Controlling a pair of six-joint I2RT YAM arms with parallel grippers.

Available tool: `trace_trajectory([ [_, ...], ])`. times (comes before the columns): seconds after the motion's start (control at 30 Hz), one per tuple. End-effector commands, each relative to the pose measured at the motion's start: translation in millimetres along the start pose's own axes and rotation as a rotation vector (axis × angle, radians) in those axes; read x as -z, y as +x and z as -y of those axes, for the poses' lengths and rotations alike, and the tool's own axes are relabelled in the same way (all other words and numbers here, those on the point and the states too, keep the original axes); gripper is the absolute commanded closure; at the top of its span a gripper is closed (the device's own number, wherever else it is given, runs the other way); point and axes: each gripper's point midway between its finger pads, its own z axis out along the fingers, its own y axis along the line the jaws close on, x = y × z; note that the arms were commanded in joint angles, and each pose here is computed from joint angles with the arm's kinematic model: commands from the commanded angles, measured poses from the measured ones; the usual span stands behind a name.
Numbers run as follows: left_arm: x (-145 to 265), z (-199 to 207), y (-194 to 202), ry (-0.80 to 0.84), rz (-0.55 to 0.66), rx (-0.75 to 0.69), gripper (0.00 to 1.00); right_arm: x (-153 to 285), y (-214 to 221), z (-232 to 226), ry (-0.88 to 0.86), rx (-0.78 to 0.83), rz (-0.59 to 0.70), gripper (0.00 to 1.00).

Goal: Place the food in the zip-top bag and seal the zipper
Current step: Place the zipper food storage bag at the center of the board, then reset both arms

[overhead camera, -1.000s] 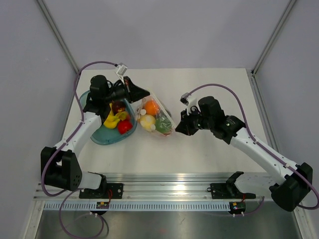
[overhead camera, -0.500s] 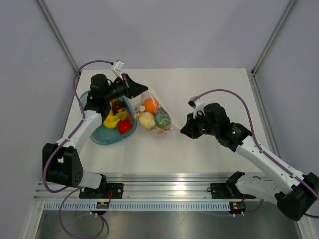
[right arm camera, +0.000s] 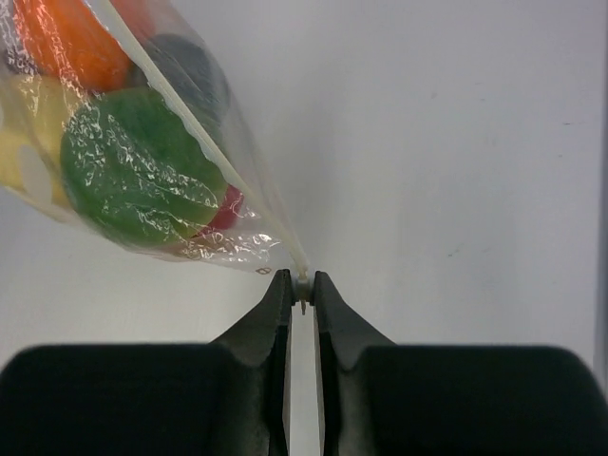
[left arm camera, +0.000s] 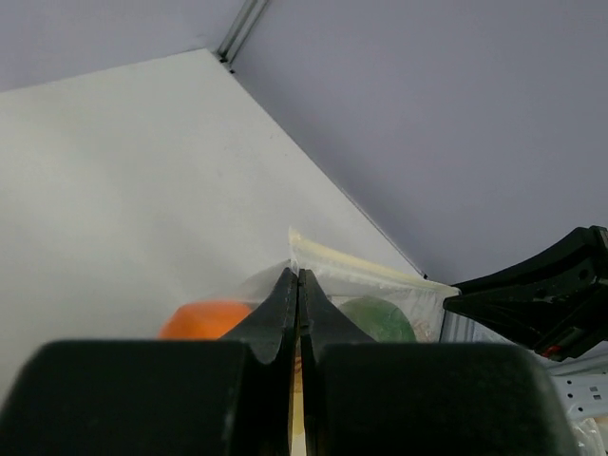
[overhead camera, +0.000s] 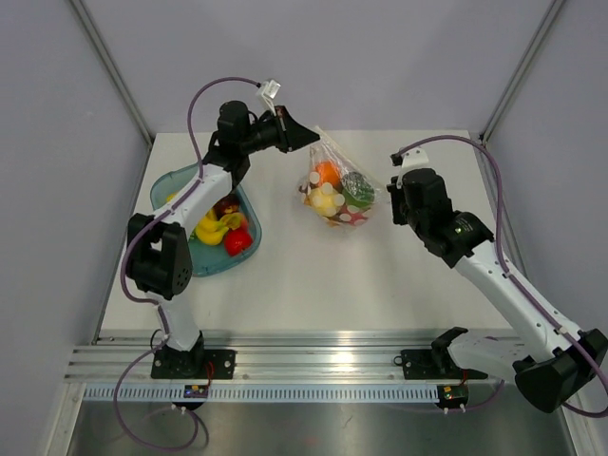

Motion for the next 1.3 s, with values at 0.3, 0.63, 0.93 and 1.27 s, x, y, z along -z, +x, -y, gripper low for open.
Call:
trace_trajectory([
  [0.3,-35.7,4.8,-73.5,0.102,0.083,-0.099,0.01,6.6,-24.4,-4.8,-0.136,0.136,0.058,0.61],
  [0.63,44.0,1.2,-82.0,-0.255,0.06,-0.154,0.01,-3.9,0.1,14.0,0.028,-0.053,-0.037,0.14],
  [0.93,120.2,0.5,-25.5,-0.513,0.002,-0.131,0.01,-14.9,-41.1,19.4,0.118,-0.165,0.02,0.0],
  [1.27,184.8,-18.5,25.5,-0.747,0.018,-0.14,0.01,-9.9,-56.2,33.2,0.2,-0.209,0.056,0.01],
])
